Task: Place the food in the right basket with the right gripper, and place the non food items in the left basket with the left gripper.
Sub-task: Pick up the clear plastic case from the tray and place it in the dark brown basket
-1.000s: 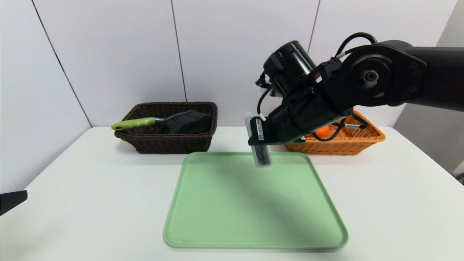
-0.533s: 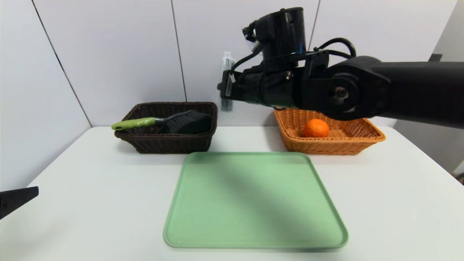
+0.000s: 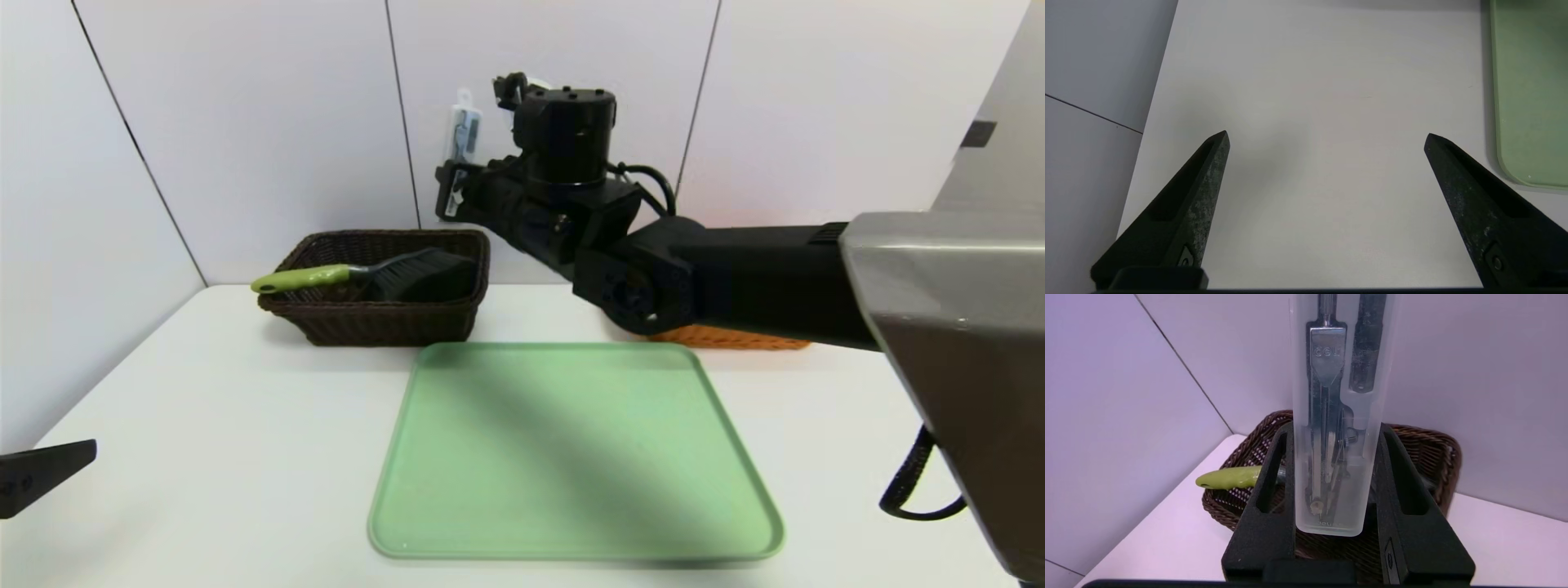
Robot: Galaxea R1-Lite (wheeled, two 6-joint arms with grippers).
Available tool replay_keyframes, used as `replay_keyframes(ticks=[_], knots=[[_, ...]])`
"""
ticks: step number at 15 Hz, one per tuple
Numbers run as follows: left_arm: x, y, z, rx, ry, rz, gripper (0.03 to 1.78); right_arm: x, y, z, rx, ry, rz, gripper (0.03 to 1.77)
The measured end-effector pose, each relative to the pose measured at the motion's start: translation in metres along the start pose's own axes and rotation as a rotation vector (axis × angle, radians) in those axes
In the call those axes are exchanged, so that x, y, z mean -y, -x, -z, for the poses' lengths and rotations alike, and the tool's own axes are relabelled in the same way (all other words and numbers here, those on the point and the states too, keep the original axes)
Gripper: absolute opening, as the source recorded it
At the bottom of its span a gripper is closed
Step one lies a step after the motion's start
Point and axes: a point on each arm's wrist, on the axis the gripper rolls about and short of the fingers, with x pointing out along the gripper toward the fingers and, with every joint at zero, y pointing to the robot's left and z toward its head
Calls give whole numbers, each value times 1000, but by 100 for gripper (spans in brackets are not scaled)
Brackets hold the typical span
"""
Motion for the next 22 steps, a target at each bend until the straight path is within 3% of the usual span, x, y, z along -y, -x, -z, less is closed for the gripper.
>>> replay_keyframes(ticks=[6,12,22], knots=[[1,-4,3,-11,-7,0,169,3,-20,36,85,59,-27,54],[1,-4,3,-13,-9,1,169,13,-32,71,30,99,16,54],[1,-4,2,-7,-6,2,169,22,-40,99,-23,149,22,54]])
